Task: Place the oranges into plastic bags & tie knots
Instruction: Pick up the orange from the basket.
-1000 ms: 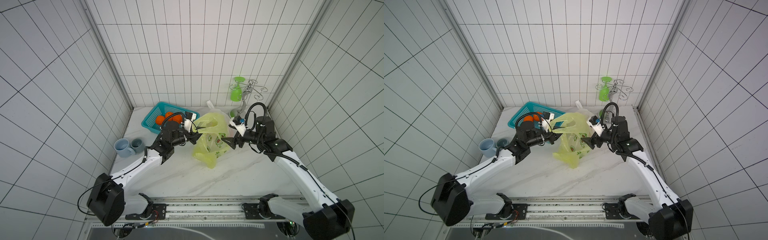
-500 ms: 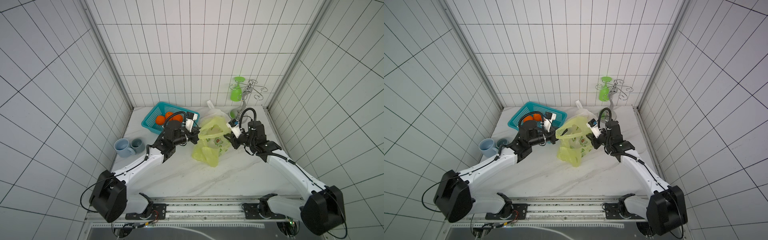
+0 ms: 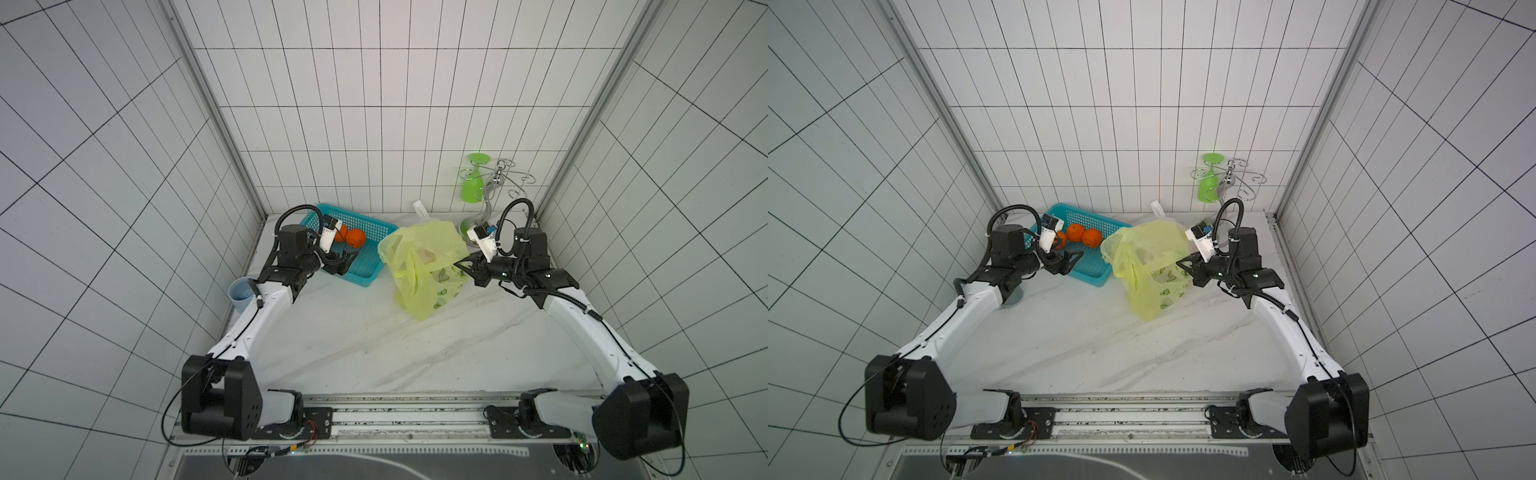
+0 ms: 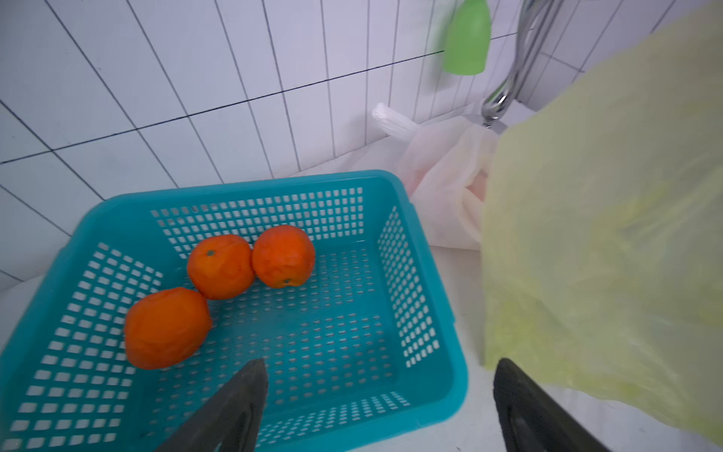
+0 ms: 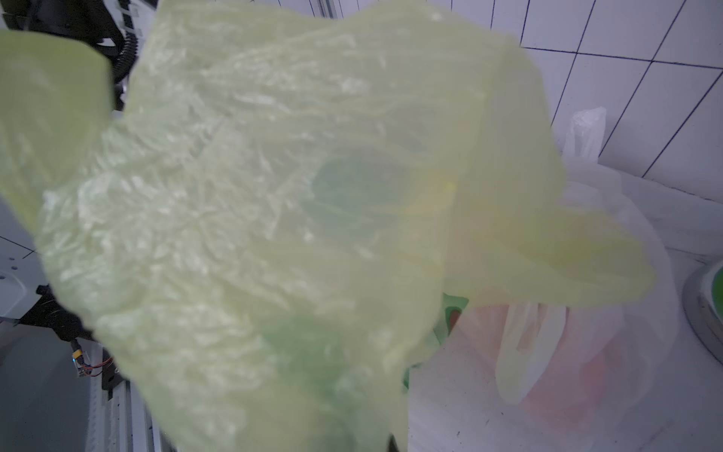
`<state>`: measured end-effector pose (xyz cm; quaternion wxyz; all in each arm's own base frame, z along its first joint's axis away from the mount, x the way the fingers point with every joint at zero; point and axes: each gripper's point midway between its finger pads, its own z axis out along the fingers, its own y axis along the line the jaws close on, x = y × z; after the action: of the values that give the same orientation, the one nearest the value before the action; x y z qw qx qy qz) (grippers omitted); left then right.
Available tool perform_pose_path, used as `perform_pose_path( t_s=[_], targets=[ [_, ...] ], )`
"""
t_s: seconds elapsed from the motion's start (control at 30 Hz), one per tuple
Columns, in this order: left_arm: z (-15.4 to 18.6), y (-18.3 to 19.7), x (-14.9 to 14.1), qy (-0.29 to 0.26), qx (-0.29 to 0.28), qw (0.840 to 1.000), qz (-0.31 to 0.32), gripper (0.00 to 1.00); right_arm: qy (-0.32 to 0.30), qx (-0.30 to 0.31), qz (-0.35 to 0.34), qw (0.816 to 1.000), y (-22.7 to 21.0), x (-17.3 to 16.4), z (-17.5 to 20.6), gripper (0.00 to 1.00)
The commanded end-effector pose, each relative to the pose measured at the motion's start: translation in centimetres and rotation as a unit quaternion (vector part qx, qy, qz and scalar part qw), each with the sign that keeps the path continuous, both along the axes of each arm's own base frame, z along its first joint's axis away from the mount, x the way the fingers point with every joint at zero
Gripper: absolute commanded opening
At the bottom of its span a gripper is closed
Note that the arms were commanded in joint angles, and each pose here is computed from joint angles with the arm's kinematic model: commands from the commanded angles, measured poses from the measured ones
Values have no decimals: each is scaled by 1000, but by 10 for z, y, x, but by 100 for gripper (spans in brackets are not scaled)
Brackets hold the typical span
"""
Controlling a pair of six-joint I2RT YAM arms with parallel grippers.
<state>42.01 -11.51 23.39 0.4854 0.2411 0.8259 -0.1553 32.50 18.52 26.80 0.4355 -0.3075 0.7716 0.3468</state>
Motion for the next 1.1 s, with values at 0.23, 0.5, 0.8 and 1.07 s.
perform_pose_path(
  t_s=[0.23,0.5,0.8,1.07],
  targets=[
    [-88,-10,93,75,183,980,5,90,-29,22,-10,999,-1,6,37,0],
    [-149,-21,155,67,319,944,51,93,-25,20,-6,999,0,2,31,0],
    [-179,-12,177,37,413,906,80,88,-23,19,-2,1000,0,-1,24,0],
    [-106,-33,128,26,306,951,47,59,-19,14,-14,1000,-3,1,18,0]
  ],
)
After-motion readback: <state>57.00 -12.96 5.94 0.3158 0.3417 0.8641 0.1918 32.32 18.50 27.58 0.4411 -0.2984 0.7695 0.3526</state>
